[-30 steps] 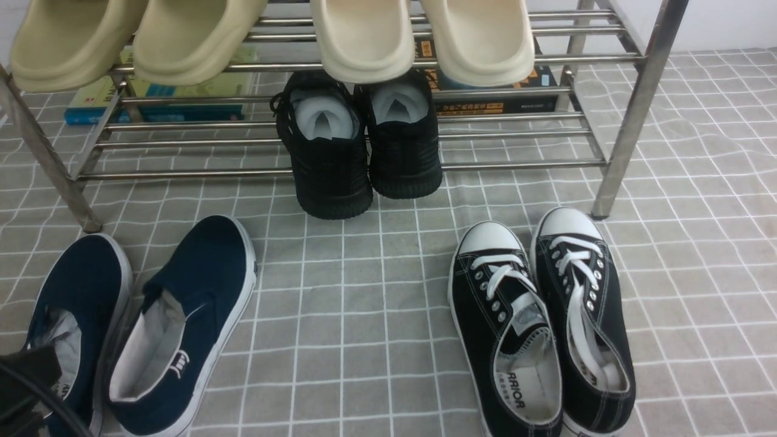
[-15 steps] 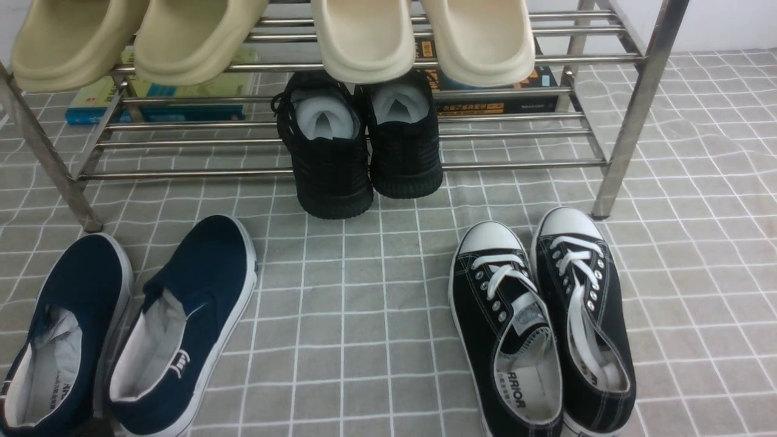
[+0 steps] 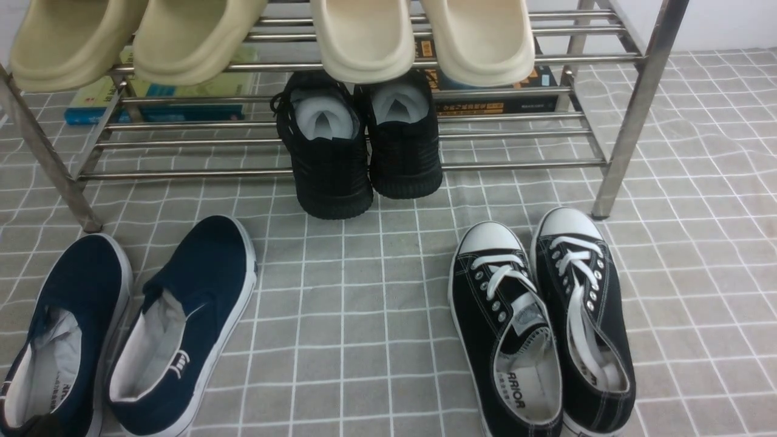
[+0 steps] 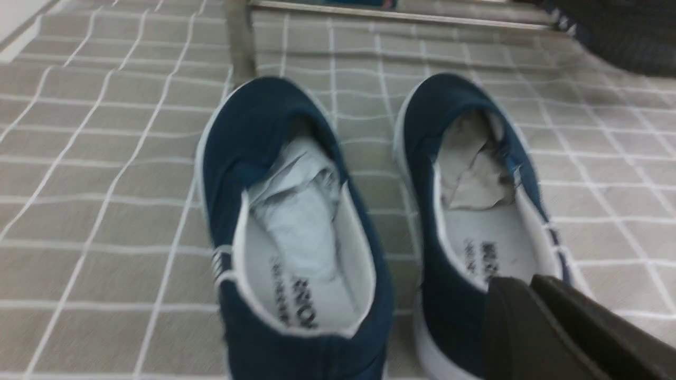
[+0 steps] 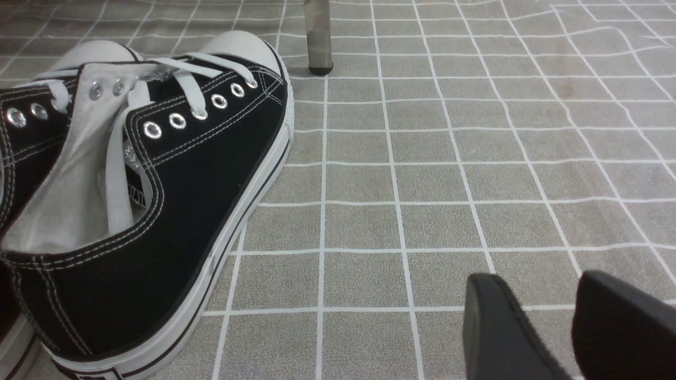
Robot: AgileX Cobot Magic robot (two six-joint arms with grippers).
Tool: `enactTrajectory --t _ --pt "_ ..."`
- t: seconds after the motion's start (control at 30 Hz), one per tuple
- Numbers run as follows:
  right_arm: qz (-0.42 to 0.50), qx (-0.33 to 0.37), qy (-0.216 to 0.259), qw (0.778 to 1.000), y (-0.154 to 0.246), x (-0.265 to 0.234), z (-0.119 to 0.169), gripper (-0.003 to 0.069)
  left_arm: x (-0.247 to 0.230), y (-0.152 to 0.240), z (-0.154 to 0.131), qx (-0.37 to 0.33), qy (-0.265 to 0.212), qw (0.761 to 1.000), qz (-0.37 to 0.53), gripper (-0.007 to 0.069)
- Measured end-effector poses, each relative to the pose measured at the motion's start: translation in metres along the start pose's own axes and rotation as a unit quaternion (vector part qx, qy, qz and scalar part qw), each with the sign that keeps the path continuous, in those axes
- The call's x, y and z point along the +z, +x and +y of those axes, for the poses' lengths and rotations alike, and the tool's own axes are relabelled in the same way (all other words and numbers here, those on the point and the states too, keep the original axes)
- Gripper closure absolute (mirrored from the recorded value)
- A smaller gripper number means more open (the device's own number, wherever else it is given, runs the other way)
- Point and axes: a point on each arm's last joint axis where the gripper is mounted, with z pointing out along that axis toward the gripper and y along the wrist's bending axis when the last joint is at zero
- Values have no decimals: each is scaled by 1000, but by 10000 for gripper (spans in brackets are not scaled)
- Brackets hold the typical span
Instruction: Take the shoes off the shelf with your hand from the grey coffee tablecloth.
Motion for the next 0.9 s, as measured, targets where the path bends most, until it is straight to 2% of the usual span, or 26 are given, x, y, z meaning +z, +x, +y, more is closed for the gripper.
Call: enactTrajectory --t 0.9 --pt "0 0 0 1000 0 0 0 420 0 1 3 8 -23 1000 11 547"
